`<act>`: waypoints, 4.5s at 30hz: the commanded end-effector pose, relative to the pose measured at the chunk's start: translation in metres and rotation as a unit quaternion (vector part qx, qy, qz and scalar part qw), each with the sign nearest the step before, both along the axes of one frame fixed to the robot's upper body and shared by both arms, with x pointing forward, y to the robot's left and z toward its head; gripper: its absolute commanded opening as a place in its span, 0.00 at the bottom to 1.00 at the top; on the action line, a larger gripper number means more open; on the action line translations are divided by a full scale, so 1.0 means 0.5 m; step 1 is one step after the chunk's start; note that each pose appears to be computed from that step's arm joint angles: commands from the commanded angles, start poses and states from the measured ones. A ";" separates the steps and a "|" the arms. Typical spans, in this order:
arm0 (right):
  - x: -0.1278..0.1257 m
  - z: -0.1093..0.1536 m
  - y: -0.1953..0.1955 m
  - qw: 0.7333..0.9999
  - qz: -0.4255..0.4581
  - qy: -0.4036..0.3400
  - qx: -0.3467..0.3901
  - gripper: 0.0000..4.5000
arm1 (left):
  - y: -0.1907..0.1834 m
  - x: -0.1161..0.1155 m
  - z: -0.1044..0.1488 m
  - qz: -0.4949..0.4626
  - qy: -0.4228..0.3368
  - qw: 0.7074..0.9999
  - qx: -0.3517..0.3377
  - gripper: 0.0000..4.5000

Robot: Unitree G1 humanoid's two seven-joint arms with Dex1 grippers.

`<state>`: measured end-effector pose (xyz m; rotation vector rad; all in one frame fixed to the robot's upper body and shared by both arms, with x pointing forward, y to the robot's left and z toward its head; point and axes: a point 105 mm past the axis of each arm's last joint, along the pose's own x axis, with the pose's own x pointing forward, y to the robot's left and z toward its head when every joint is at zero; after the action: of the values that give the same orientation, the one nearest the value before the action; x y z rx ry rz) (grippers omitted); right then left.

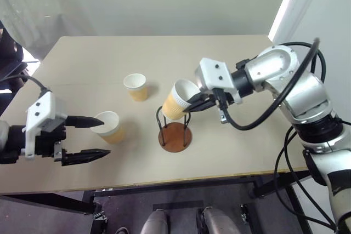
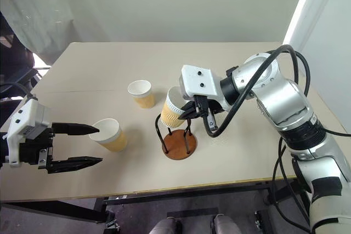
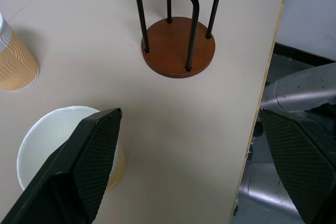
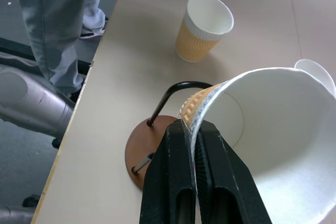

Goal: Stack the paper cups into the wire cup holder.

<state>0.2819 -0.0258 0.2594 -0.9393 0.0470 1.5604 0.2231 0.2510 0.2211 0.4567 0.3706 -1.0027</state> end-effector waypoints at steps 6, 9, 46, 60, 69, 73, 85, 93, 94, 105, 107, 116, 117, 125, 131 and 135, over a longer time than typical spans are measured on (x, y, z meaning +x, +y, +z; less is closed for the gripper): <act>-0.004 -0.022 0.007 1.000 0.011 -0.011 -0.023 0.01 | -0.032 -0.014 0.071 -0.039 -0.066 0.994 -0.074 1.00; 0.003 -0.032 0.006 0.999 0.007 -0.012 -0.029 0.01 | -0.033 -0.021 0.105 -0.044 -0.103 0.985 -0.132 1.00; 0.001 0.169 -0.063 0.987 0.034 -0.057 0.145 0.65 | 0.071 0.034 0.070 0.044 -0.054 0.997 0.031 1.00; -0.035 0.219 -0.132 0.981 0.013 -0.030 0.189 0.65 | 0.050 0.112 -0.039 -0.027 -0.013 0.996 0.085 1.00; -0.042 0.213 -0.138 0.983 0.004 -0.027 0.181 0.65 | 0.048 0.119 -0.102 -0.047 0.030 0.994 0.095 1.00; -0.045 0.195 -0.151 0.985 -0.006 -0.009 0.174 0.65 | 0.068 0.141 -0.132 -0.031 0.011 0.990 0.137 1.00; -0.055 0.159 -0.230 0.978 -0.083 0.023 0.190 0.65 | 0.043 0.195 -0.111 -0.068 -0.054 0.987 0.135 0.38; -0.077 0.129 -0.319 0.949 -0.176 0.042 0.259 0.65 | -0.029 0.191 0.037 -0.153 -0.080 0.982 0.071 0.00; -0.082 0.124 -0.325 0.946 -0.181 0.043 0.264 0.65 | -0.034 0.191 0.052 -0.159 -0.084 0.981 0.071 0.00; -0.153 0.098 -0.318 0.935 -0.164 0.008 0.314 0.65 | -0.266 0.147 0.202 -0.390 -0.113 0.914 -0.003 0.00; -0.159 0.105 -0.309 0.935 -0.160 -0.002 0.315 0.65 | -0.289 0.155 0.195 -0.407 -0.105 0.907 0.013 0.00; -0.175 0.103 -0.305 0.933 -0.191 -0.029 0.303 0.65 | -0.319 0.183 0.126 -0.441 -0.063 0.892 0.080 0.00; -0.176 0.101 -0.306 0.933 -0.195 -0.030 0.302 0.65 | -0.323 0.181 0.123 -0.447 -0.059 0.889 0.080 0.00; -0.177 0.097 -0.300 0.931 -0.204 -0.037 0.300 0.65 | -0.345 0.165 0.109 -0.483 -0.044 0.871 0.085 0.00; -0.181 0.099 -0.300 0.931 -0.207 -0.044 0.299 0.65 | -0.348 0.165 0.085 -0.499 -0.037 0.858 0.119 0.00; -0.185 0.096 -0.300 0.928 -0.214 -0.046 0.300 0.65 | -0.352 0.172 0.069 -0.506 -0.038 0.850 0.140 0.00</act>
<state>0.1965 -0.1779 0.2986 -0.4220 -0.2203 1.0391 0.3125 0.0761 0.2452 0.9512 0.2174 -1.9332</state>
